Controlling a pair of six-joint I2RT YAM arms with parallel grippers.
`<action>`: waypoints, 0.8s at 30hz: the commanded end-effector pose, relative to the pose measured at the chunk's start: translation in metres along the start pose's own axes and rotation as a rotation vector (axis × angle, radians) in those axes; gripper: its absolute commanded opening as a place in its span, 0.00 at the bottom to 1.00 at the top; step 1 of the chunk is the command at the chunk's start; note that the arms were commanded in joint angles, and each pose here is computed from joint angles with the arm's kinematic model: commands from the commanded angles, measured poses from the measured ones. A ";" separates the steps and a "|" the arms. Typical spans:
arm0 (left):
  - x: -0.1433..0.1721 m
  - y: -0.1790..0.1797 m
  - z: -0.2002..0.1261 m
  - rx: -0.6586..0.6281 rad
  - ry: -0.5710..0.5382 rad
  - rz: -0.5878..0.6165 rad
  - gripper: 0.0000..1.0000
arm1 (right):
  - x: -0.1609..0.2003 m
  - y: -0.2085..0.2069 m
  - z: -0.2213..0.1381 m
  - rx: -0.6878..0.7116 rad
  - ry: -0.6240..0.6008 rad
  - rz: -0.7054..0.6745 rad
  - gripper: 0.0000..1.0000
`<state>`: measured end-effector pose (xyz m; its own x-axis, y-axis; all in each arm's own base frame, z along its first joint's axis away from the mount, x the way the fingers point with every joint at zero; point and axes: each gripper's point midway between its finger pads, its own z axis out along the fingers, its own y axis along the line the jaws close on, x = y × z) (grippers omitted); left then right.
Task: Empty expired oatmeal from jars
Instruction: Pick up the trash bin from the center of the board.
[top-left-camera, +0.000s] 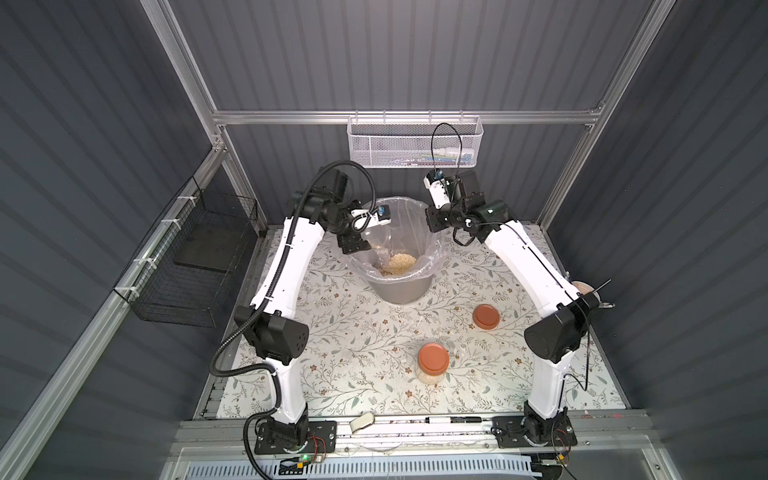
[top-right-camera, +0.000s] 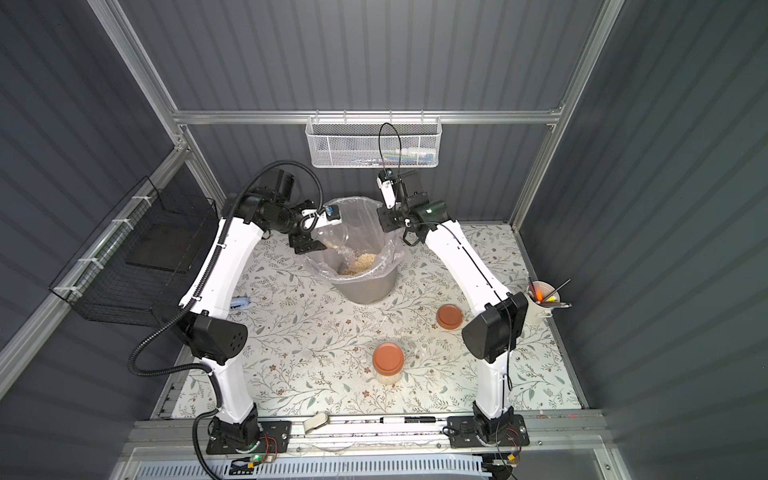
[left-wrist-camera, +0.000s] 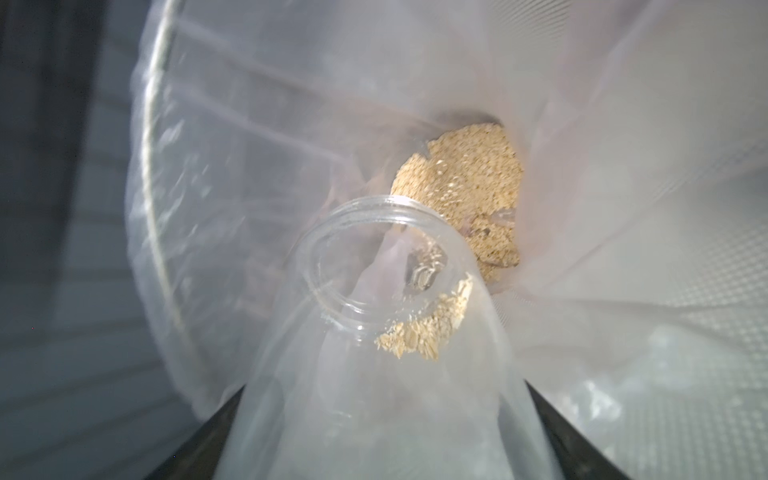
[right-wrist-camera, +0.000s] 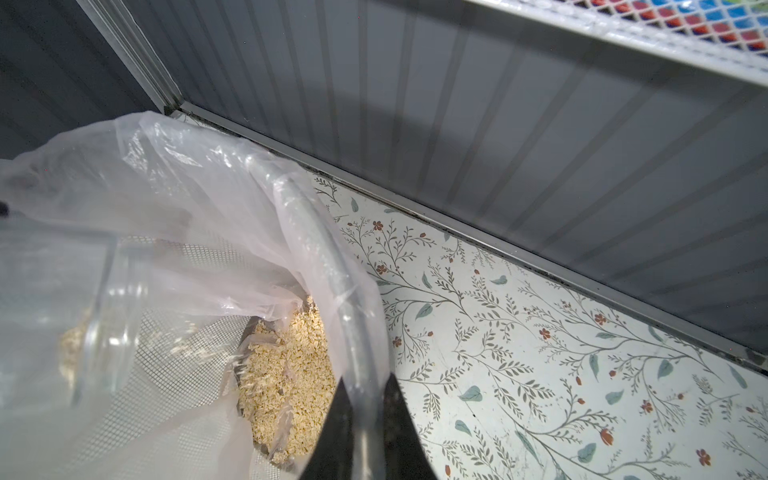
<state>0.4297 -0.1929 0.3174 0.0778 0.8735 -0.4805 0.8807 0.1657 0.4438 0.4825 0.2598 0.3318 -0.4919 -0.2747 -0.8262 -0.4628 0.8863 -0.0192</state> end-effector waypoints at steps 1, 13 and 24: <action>-0.031 -0.004 0.001 -0.025 -0.031 0.042 0.00 | -0.028 0.000 -0.017 0.002 -0.093 -0.008 0.03; -0.065 -0.031 0.029 0.033 0.003 0.169 0.00 | -0.029 0.000 -0.019 -0.001 -0.097 -0.004 0.03; 0.024 0.033 -0.028 -0.107 0.012 -0.132 0.00 | -0.026 0.002 -0.016 -0.018 -0.097 0.014 0.03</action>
<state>0.4414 -0.1606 0.3225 -0.0206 0.8427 -0.5381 0.8699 0.2804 0.4057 0.4804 0.2838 0.3403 -0.4624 -0.2246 -0.8578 -0.4883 0.8720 0.0349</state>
